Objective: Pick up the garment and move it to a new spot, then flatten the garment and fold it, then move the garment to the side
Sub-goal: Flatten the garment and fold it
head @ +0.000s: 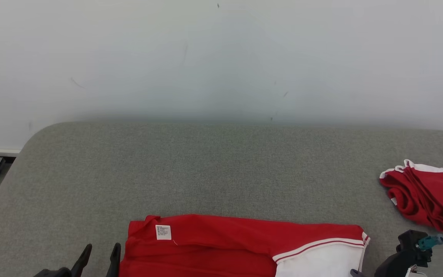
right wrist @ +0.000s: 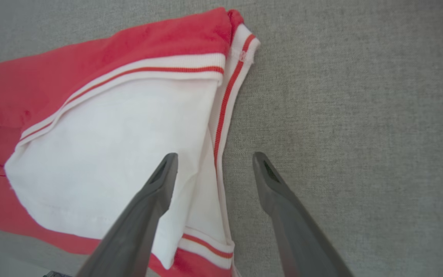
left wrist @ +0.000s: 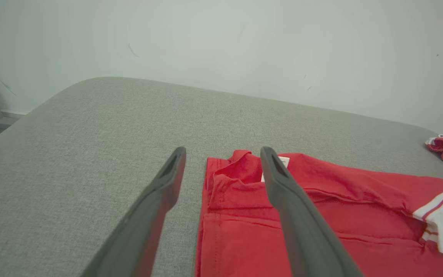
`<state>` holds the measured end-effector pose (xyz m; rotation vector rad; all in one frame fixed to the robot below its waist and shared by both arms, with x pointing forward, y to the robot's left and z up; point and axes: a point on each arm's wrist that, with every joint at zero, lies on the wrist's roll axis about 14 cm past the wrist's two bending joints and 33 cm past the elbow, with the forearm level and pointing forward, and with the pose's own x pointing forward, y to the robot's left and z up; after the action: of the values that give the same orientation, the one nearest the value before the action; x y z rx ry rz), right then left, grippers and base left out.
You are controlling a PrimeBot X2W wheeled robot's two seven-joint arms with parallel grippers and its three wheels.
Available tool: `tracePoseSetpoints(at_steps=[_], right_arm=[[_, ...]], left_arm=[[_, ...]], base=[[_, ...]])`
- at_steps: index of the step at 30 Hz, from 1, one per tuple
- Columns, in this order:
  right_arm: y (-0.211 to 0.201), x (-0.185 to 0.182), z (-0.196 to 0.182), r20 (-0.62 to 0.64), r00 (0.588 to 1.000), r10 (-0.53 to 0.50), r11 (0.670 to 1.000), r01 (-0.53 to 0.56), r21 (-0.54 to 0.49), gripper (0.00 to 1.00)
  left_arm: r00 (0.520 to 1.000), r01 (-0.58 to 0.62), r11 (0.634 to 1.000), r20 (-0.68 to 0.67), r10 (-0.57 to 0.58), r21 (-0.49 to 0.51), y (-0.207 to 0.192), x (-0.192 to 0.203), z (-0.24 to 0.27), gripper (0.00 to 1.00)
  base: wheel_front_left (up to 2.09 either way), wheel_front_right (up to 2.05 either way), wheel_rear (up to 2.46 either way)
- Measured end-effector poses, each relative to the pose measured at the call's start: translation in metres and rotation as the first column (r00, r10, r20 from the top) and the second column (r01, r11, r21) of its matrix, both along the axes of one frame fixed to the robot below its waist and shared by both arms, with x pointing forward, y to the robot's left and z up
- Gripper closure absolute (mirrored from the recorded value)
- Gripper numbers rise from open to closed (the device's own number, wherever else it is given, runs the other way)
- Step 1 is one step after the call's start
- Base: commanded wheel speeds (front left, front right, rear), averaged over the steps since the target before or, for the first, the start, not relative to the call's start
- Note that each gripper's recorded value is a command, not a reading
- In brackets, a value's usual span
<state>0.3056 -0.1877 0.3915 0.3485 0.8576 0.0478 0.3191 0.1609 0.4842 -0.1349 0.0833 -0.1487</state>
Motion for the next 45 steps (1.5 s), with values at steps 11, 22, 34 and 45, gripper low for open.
tracePoseSetpoints(at_steps=[11, 22, 34, 45], right_arm=[[0.021, 0.012, -0.021, -0.055, 0.998, 0.041, 0.999, -0.039, 0.030, 0.00], [0.034, 0.017, -0.028, -0.087, 0.993, 0.077, 0.996, -0.073, 0.047, 0.11], [0.023, 0.029, -0.017, -0.037, 0.999, 0.036, 0.999, -0.035, 0.027, 1.00], [-0.041, 0.045, 0.032, 0.054, 0.995, -0.083, 0.989, 0.089, -0.115, 1.00]], left_arm=[[1.000, 0.008, 1.000, -0.019, -0.008, 0.002, 0.001, 0.002, -0.006, 0.00], [1.000, 0.000, 1.000, -0.029, 0.000, -0.001, 0.005, 0.003, -0.010, 0.00], [0.999, 0.002, 1.000, -0.035, -0.003, -0.014, 0.005, 0.004, -0.012, 0.00], [0.999, 0.015, 1.000, -0.043, -0.016, -0.023, -0.001, 0.006, -0.015, 0.00]], base=[[0.00, 0.00, 0.00], [0.00, 0.00, 0.00], [0.00, 0.00, 0.00], [0.00, 0.00, 0.00]])
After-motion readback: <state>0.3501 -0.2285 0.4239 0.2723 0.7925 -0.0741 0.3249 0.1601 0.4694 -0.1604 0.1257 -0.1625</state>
